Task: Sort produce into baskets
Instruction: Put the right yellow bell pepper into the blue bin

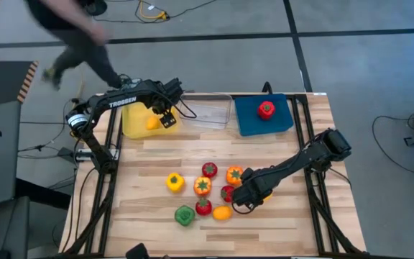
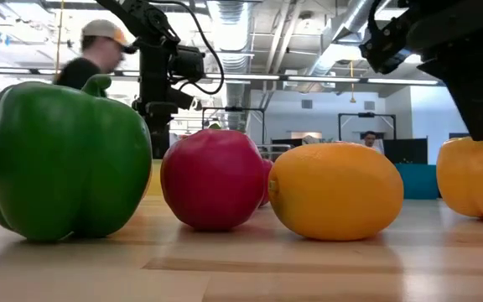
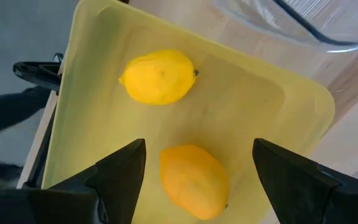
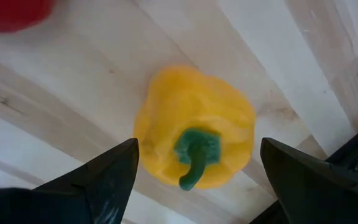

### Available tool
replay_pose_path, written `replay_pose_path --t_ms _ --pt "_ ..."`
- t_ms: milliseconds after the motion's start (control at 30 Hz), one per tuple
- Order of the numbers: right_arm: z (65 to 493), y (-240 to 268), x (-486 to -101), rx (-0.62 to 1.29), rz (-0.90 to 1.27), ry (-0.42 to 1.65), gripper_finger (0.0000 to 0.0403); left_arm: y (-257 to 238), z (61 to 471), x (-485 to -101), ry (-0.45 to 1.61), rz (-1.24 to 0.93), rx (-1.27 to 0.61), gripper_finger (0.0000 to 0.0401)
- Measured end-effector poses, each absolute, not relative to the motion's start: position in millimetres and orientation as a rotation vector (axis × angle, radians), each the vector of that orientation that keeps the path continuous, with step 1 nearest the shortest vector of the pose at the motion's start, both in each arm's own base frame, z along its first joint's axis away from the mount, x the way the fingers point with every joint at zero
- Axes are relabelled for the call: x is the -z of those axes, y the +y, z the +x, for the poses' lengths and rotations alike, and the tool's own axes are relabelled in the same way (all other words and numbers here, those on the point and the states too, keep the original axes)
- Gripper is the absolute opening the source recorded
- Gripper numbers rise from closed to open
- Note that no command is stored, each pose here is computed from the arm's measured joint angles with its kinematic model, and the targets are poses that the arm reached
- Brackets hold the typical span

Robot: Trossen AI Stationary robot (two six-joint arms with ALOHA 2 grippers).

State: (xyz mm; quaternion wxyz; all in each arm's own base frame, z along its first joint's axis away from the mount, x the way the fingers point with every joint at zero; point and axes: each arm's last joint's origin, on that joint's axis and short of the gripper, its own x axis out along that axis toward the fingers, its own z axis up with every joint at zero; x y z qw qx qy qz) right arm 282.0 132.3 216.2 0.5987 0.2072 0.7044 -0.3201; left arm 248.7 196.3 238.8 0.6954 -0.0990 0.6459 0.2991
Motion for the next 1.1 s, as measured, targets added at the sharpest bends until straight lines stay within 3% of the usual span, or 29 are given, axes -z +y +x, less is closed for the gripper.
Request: replay_pose_path --t_ms 533,1100 --pt "276 130 -194 0.742 0.482 1.640 0.0361 189 255 -239 1.437 -0.198 -0.642 0.0284" --pt "277 130 -193 0.727 0.479 1.632 0.0320 191 259 -240 1.399 -0.171 -0.639 0.0284"
